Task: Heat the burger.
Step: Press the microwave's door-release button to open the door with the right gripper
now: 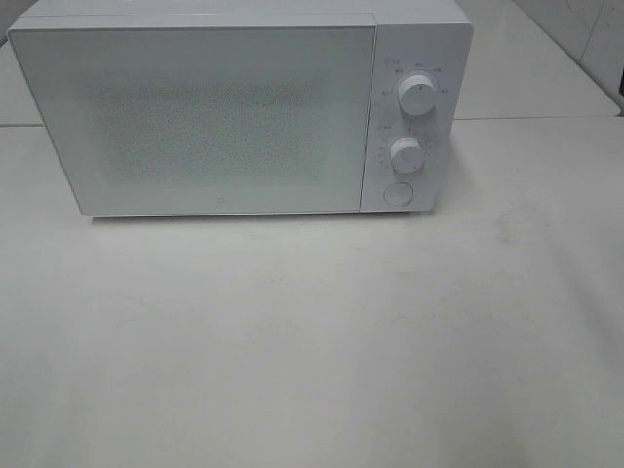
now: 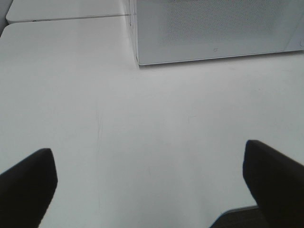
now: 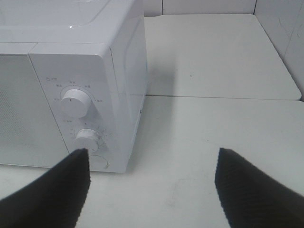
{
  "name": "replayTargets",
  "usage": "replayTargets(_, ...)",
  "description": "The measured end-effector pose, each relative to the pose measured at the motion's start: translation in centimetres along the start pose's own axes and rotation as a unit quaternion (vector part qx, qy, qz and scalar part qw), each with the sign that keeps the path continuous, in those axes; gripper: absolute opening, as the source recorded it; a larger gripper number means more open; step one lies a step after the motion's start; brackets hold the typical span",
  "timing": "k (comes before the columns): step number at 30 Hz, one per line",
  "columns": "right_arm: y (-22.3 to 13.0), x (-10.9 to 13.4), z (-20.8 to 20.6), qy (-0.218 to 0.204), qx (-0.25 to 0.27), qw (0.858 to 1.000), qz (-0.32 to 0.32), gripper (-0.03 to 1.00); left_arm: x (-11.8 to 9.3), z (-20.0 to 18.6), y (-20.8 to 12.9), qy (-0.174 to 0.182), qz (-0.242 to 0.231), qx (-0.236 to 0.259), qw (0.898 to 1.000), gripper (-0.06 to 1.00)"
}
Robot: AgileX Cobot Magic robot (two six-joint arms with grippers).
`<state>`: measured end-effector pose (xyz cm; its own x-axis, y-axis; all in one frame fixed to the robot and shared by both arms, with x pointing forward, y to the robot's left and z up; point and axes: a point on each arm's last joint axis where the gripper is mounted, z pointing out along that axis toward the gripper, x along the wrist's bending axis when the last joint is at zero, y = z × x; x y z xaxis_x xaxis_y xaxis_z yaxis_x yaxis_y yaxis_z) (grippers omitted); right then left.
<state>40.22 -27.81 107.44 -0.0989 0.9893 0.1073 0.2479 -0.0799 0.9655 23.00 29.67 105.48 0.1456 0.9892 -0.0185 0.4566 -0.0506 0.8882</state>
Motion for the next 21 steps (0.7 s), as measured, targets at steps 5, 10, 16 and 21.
replayTargets(5,-2.0,-0.4,1.6,-0.005,-0.015,1.0,0.0,0.72,0.0,0.0,0.0,0.0,0.0,0.0,1.0,0.99)
replayTargets(10,-4.1,-0.8,2.8,-0.01,-0.065,0.998,-0.003,0.72,0.0,0.0,0.0,0.0,0.0,0.0,1.0,0.99)
replayTargets(16,-6.4,-1.2,3.4,-0.015,-0.096,0.995,-0.006,0.72,0.0,0.0,0.0,0.0,0.0,0.0,1.0,0.99)
replayTargets(21,-7.6,-1.4,4.0,-0.019,-0.096,0.995,-0.009,0.72,0.0,0.0,0.0,0.0,0.0,0.0,1.0,0.99)
